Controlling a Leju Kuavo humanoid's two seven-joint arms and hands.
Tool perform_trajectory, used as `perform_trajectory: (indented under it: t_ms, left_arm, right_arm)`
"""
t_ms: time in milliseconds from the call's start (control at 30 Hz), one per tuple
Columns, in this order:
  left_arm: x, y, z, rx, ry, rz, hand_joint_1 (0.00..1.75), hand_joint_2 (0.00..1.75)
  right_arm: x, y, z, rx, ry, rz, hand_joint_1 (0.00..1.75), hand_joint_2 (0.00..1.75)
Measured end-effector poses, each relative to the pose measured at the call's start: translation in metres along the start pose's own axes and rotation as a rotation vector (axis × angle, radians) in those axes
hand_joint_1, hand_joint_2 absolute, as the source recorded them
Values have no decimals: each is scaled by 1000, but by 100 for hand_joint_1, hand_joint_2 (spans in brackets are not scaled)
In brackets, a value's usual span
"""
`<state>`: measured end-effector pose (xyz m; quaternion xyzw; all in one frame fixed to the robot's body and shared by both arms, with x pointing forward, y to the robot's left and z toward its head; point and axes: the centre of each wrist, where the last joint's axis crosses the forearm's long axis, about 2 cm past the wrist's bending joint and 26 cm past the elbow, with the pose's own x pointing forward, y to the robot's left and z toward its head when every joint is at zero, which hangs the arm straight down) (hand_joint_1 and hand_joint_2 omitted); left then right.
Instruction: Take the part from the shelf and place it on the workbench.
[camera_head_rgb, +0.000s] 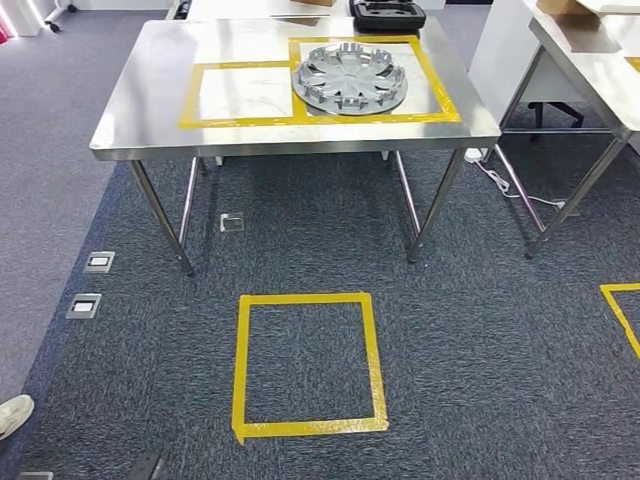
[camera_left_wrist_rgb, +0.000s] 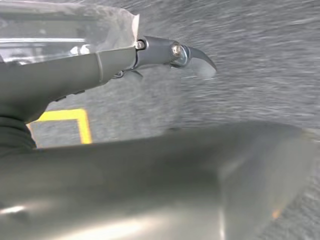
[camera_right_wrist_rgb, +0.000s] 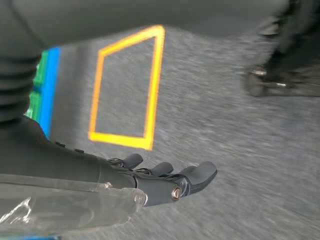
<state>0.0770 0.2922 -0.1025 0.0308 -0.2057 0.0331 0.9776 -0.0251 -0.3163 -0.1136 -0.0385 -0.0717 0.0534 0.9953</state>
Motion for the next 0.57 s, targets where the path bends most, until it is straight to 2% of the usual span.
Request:
perform_trajectory:
  t_ms: [100, 300, 400, 567]
  left_arm:
    - [0, 0, 1, -17, -7, -3, 0, 0]
    - [-46, 1, 14, -47, 102, -5, 0, 0]
    - [-56, 3, 18, -53, 125, -11, 0, 0]
    - [-62, 4, 20, -59, 140, -23, 0, 0]
  right_arm:
    - [-15, 6, 3, 20, 32, -37, 0, 0]
    - [11, 14, 1, 46, -42, -104, 0, 0]
    - [18, 16, 0, 53, -61, -114, 0, 0]
    - [23, 16, 0, 54, -77, -115, 0, 0]
